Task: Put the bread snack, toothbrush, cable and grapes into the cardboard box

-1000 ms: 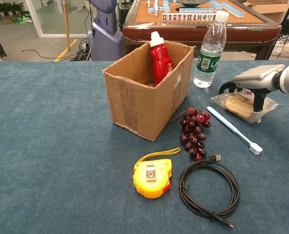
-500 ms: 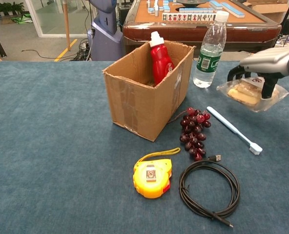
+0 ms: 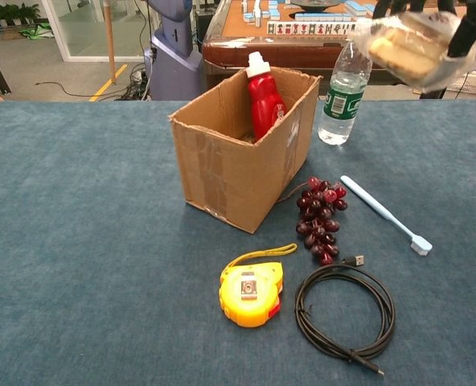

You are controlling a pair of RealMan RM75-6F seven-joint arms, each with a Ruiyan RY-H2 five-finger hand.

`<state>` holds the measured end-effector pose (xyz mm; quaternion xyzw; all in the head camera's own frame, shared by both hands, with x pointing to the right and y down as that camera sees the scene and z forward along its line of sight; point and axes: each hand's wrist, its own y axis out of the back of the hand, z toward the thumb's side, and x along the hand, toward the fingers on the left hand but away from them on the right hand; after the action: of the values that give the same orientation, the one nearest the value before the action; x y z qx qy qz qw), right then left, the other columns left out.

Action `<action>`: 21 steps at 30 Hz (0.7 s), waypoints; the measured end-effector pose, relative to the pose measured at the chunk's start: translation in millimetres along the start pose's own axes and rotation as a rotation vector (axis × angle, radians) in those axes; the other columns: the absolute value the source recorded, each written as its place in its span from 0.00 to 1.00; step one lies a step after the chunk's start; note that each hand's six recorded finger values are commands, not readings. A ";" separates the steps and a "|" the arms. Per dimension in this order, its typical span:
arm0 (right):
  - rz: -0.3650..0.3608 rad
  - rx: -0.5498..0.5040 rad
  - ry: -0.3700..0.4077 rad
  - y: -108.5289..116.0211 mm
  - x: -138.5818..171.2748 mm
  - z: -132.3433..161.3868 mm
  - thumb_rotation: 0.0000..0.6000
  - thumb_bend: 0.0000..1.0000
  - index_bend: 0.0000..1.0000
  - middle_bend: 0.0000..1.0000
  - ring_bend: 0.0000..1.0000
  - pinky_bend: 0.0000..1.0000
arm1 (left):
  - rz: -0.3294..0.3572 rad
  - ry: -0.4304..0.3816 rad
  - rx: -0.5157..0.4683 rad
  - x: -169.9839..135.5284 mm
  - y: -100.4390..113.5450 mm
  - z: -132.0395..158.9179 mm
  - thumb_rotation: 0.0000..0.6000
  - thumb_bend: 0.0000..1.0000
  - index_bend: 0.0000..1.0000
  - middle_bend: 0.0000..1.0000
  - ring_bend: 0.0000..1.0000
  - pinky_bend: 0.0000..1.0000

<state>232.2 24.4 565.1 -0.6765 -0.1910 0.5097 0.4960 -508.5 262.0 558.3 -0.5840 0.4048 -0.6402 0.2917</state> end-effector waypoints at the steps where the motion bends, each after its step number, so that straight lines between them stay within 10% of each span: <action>1: -0.019 -0.004 0.001 6.4 -1.2 2.3 1.00 0.00 0.29 0.49 0.45 0.54 | 0.000 0.000 0.000 0.0 0.0 0.1 1.00 0.21 0.38 0.41 0.31 0.49; 21: -0.215 -0.189 0.122 14.2 -65.4 106.5 1.00 0.00 0.29 0.42 0.39 0.54 | 0.014 -0.016 -0.027 -4.9 7.4 2.9 1.00 0.21 0.38 0.40 0.31 0.49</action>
<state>108.4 18.9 586.7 -0.7257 -0.2789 0.3913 0.4924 -505.7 261.9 549.4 -0.5901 0.4150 -0.6281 0.2915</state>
